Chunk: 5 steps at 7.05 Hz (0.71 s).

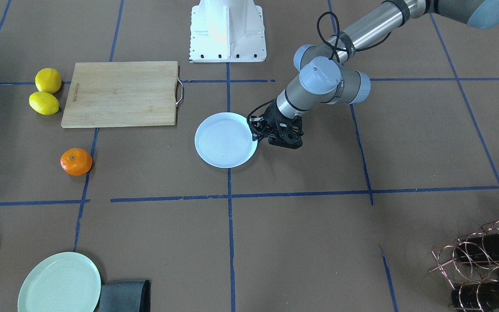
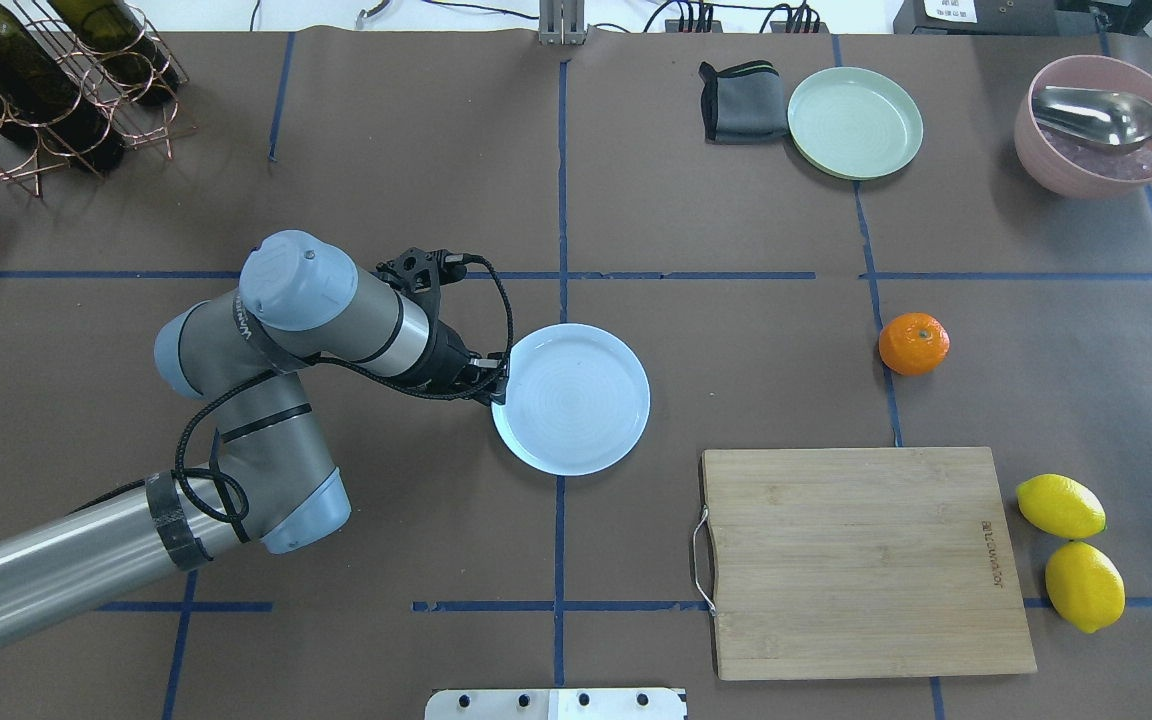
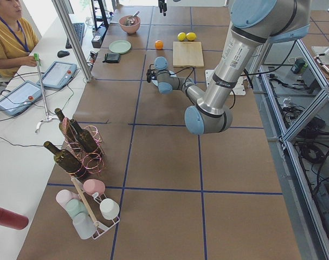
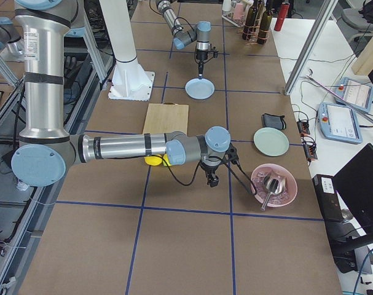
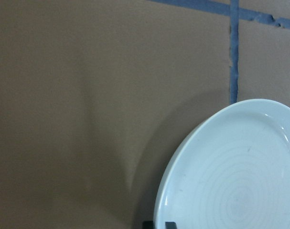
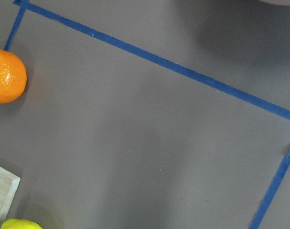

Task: Pick orange to plate
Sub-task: 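Hold the plate with the left gripper while the right gripper reaches the orange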

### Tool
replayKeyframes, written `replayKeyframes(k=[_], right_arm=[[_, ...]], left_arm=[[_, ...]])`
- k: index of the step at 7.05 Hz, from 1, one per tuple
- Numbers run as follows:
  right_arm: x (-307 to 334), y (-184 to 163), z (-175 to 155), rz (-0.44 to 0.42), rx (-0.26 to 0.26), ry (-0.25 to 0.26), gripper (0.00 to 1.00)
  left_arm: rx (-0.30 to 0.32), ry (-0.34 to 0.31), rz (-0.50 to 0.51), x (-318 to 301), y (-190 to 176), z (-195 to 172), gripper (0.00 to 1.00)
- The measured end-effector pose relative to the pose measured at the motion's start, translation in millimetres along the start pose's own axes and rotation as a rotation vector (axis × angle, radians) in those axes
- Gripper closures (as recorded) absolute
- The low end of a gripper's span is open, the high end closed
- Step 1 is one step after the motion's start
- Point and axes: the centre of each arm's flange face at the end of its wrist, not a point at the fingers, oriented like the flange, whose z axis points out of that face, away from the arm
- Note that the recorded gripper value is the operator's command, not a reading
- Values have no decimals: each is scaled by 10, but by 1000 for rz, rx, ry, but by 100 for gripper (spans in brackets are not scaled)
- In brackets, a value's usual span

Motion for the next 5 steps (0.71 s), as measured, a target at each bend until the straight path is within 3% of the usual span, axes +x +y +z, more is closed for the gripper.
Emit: replayKeyframes(k=[1,3,5], right_arm=[[-201,-113,102,33,21,-6,0],[-810,-472,332,179,95,-28,0],[-1580,-843,686,233,148,-11,0]], left_arm=[[12,22,11,10,-22,-53,19],[25,42,8,29,-59,-129,19],[38,44,-4,31,-73,-150,18]])
